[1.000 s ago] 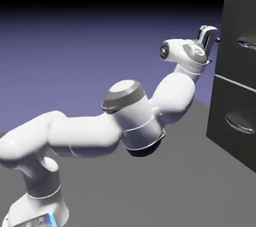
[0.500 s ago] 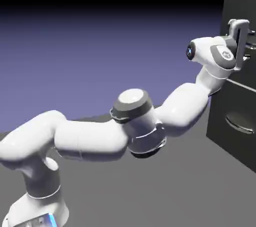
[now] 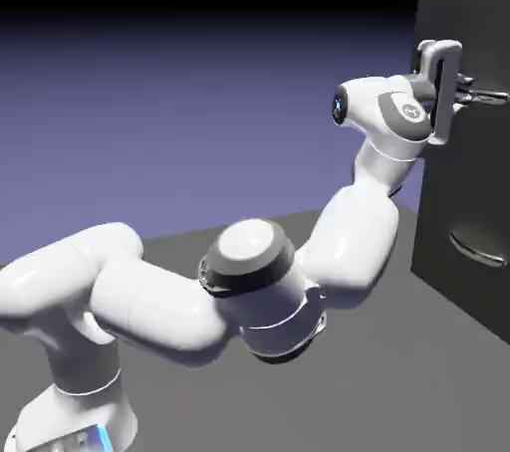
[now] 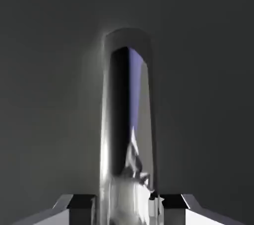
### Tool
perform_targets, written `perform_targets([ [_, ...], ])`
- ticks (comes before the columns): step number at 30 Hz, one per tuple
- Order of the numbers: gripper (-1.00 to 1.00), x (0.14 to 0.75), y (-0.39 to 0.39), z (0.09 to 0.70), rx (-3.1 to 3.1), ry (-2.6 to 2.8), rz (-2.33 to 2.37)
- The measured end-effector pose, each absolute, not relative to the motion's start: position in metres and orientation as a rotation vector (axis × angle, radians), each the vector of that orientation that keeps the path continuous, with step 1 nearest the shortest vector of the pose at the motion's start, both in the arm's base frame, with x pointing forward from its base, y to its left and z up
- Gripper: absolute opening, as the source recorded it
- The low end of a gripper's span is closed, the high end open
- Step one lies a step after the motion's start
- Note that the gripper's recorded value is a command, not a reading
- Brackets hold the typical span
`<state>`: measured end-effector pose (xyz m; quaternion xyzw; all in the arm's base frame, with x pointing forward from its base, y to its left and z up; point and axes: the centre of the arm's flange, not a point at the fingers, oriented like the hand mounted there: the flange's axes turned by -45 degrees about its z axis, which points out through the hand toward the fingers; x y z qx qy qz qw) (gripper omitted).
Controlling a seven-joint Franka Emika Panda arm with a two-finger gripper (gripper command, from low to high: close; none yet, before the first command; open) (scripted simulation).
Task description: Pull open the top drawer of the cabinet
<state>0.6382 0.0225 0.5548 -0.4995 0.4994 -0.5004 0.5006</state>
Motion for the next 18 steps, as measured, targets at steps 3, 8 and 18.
perform_targets([
  [3,-1.0,0.611,0.022,0.555,-1.208,1.207,-1.21],
  [8,-1.0,0.581,0.022,0.555,-1.207,1.208,-1.21],
  [18,1.0,0.501,0.022,0.555,-1.208,1.209,-1.207],
])
